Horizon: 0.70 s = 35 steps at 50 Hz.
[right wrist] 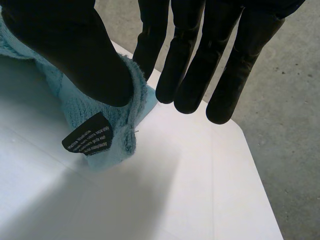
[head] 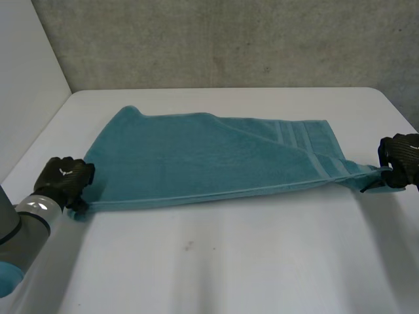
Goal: Fold the laundry
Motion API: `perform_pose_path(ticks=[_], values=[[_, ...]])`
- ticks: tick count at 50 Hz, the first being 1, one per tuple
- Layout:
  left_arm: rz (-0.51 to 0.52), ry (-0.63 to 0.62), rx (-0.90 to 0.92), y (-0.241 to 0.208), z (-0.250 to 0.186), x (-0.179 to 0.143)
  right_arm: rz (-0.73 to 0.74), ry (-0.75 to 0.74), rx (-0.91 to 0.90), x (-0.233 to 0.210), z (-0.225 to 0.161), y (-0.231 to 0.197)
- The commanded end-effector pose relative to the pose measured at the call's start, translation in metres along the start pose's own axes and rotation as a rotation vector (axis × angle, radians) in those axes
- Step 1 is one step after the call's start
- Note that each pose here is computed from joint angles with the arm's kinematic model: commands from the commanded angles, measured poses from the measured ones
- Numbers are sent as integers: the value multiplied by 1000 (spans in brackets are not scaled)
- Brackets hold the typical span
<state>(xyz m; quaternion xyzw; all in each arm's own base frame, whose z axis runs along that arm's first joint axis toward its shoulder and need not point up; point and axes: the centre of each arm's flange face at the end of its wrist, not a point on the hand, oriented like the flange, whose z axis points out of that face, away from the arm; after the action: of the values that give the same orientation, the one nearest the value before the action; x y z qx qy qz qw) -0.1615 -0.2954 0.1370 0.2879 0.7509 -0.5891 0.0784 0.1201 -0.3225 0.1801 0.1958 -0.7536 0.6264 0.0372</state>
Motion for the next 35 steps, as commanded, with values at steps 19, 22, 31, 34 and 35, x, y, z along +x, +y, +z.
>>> perform_pose_path(ticks=[19, 22, 31, 34, 35], values=[[90, -16, -48, -3, -21, -6, -25, -9, -7, -1, -2, -6], [96, -72, 6, -28, -37, -23, -89, -21, -28, 0, -13, -18], [125, -236, 152, -88, -99, -64, -305, -114, -202, 3, -61, -49], [135, -229, 182, -99, -114, -62, -423, -167, -252, 1, -89, -64], [136, -217, 181, -99, -116, -60, -446, -178, -250, 0, -95, -67]])
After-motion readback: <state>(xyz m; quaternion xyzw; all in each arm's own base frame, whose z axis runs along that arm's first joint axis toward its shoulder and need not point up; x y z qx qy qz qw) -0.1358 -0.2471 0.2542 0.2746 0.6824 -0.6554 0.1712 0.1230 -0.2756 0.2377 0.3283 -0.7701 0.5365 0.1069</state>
